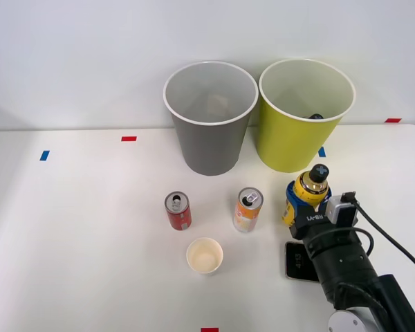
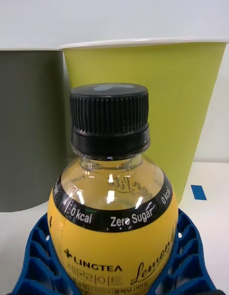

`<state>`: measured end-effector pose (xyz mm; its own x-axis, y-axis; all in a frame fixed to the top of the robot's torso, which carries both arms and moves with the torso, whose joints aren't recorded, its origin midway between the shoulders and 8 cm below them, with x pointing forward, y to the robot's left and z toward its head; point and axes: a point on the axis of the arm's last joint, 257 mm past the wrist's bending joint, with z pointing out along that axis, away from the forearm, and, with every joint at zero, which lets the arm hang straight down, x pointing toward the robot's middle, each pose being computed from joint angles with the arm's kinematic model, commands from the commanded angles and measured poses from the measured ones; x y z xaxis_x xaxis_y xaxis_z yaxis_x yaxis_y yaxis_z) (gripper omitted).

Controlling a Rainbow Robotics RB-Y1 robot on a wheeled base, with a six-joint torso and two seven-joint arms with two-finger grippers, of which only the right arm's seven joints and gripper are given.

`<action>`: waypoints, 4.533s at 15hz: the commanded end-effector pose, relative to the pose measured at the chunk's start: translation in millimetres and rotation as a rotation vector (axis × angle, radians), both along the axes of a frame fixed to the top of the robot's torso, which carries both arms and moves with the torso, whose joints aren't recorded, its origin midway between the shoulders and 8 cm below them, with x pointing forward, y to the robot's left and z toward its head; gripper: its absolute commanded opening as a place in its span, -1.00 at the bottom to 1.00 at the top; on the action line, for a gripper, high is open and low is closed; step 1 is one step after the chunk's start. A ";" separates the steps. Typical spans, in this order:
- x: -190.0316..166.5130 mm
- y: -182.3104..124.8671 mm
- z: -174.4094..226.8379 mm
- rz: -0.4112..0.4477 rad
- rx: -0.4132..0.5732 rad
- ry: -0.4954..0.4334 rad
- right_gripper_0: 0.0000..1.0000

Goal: Put cans in the gray bin, plastic bottles in the light green bin

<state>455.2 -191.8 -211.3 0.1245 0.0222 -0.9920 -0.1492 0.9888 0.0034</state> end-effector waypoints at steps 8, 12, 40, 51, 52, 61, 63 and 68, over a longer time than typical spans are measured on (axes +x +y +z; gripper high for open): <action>-1.9 26.6 87.9 0.187 0.042 0.029 -1.00; -11.8 30.2 143.6 0.241 0.085 -0.063 -1.00; 156.9 4.3 261.9 0.223 0.071 -0.166 -0.92; 97.9 9.1 252.3 0.268 -0.100 -0.197 1.00; 79.8 6.8 248.0 0.276 -0.111 -0.198 1.00; -50.3 -68.1 171.2 0.101 0.038 -0.157 1.00; -65.2 -81.2 146.3 0.036 0.093 -0.109 1.00; -85.5 -95.3 101.4 -0.075 0.149 -0.029 1.00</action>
